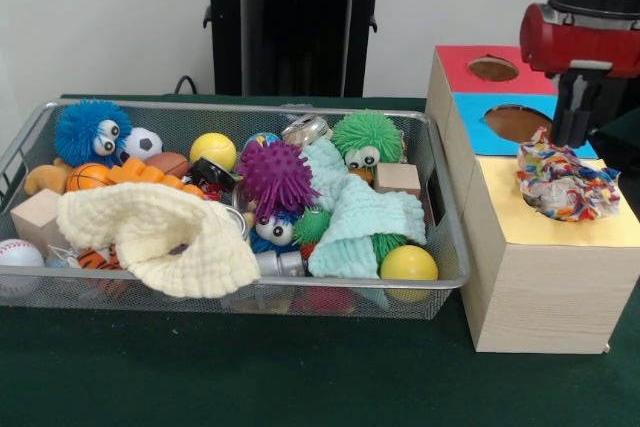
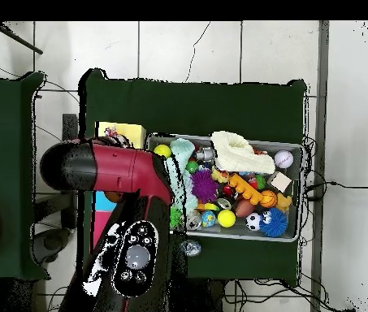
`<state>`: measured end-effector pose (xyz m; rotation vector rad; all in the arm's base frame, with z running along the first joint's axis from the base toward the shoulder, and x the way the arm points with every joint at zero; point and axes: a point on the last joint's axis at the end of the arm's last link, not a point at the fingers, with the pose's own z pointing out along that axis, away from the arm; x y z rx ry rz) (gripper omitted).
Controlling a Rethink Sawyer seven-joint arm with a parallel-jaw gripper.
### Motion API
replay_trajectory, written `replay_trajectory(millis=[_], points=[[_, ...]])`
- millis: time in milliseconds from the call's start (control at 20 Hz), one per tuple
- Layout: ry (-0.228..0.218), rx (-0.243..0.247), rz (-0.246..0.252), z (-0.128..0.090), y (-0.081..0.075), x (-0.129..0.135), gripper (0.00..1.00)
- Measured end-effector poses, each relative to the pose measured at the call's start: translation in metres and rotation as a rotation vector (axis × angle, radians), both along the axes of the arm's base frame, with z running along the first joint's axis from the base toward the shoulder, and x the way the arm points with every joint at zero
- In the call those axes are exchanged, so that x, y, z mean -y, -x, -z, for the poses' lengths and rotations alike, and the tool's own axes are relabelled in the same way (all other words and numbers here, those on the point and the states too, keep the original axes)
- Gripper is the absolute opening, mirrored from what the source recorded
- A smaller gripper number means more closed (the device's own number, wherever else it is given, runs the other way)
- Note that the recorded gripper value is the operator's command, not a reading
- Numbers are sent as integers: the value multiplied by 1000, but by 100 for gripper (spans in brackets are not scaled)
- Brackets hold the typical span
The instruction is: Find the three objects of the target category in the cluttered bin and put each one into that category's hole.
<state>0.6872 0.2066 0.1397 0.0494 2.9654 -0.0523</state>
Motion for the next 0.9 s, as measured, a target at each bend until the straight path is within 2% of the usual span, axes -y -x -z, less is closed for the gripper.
replay_trajectory(millis=[300, 900], points=[[-15, 2, -1, -2, 2, -15, 0], [-11, 11, -2, 3, 1, -15, 0]])
